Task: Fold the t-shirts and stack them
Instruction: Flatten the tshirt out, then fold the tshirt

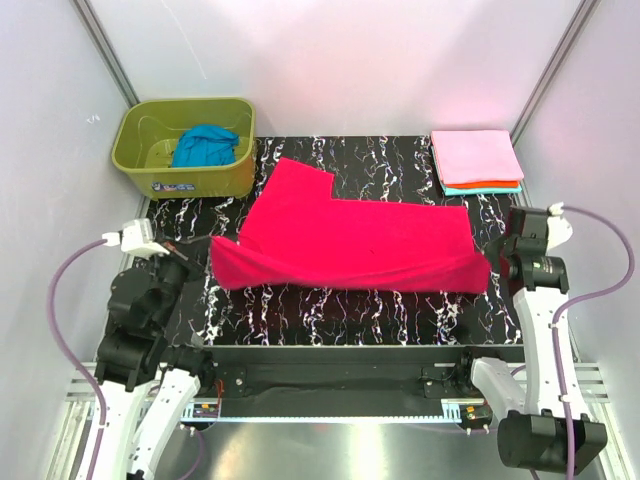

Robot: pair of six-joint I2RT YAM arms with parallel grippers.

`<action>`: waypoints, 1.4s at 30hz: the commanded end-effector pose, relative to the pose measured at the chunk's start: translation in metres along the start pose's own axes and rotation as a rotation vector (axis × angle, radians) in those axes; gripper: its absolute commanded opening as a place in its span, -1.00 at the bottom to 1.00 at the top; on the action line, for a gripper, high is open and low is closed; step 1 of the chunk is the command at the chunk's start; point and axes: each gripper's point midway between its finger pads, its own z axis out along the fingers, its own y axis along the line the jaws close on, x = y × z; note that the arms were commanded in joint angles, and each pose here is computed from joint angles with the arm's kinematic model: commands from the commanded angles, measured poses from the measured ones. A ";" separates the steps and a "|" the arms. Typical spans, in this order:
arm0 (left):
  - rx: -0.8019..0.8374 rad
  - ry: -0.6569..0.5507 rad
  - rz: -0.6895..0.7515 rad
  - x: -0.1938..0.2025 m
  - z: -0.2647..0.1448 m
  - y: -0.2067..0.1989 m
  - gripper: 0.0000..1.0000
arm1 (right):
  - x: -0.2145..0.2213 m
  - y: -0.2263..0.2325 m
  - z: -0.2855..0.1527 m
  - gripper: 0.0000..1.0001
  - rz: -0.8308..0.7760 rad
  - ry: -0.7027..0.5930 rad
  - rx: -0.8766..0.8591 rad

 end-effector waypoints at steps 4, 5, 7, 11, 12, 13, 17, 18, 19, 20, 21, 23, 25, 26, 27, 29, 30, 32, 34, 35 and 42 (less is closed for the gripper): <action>-0.073 0.095 -0.045 0.031 0.005 0.019 -1.00 | 0.032 -0.045 0.006 -1.00 0.076 0.065 0.194; -0.084 0.101 -0.043 0.033 0.006 0.021 -1.00 | 0.036 -0.048 0.006 -1.00 0.071 0.079 0.209; -0.102 0.111 -0.043 0.035 0.008 0.024 -1.00 | 0.043 -0.054 0.007 -1.00 0.076 0.097 0.232; -0.144 0.115 -0.045 0.036 0.011 0.031 -1.00 | 0.050 -0.064 0.004 -1.00 0.082 0.107 0.261; -0.158 0.122 -0.042 0.037 0.013 0.033 -1.00 | 0.051 -0.065 0.004 -1.00 0.089 0.108 0.262; -0.168 0.127 -0.037 0.039 0.015 0.035 -1.00 | 0.052 -0.065 0.003 -1.00 0.089 0.110 0.261; -0.264 0.185 0.011 0.052 0.034 0.055 -1.00 | 0.048 -0.068 0.013 -1.00 0.113 0.081 0.303; -0.294 0.234 0.020 0.062 0.042 0.061 -1.00 | 0.049 -0.067 0.018 -1.00 0.115 0.084 0.305; -0.300 0.246 0.024 0.063 0.047 0.061 -1.00 | 0.055 -0.069 0.026 -1.00 0.106 0.103 0.327; -0.305 0.266 0.024 0.067 0.052 0.061 -1.00 | 0.055 -0.065 0.031 -1.00 0.108 0.105 0.315; -0.318 0.304 0.030 0.075 0.060 0.064 -1.00 | 0.062 -0.068 0.038 -1.00 0.091 0.129 0.332; -0.295 0.299 0.025 0.072 0.072 0.059 -1.00 | 0.063 -0.063 0.046 -1.00 0.089 0.133 0.317; -0.268 0.288 0.044 0.071 0.087 0.056 -1.00 | 0.070 -0.065 0.056 -1.00 0.075 0.155 0.326; -0.253 0.283 0.051 0.071 0.092 0.054 -1.00 | 0.068 -0.057 0.063 -1.00 0.054 0.147 0.284; -0.245 0.293 0.085 0.073 0.099 0.055 -1.00 | 0.073 -0.056 0.069 -1.00 0.035 0.167 0.269; -0.220 0.265 0.123 0.066 0.110 0.051 -1.00 | 0.075 -0.052 0.075 -1.00 0.028 0.168 0.247; -0.227 0.267 0.160 0.065 0.116 0.054 -1.00 | 0.077 -0.054 0.078 -1.00 0.021 0.173 0.260; -0.264 0.261 0.208 0.061 0.121 0.063 -1.00 | 0.077 -0.058 0.081 -1.00 0.007 0.168 0.282; -0.285 0.267 0.273 0.058 0.127 0.068 -1.00 | 0.078 -0.062 0.085 -1.00 -0.008 0.176 0.302; -0.314 0.261 0.295 0.055 0.128 0.074 -1.00 | 0.079 -0.061 0.086 -1.00 -0.010 0.176 0.302; -0.310 0.250 0.398 0.047 0.143 0.077 -1.00 | 0.096 -0.046 0.104 -1.00 -0.063 0.266 0.217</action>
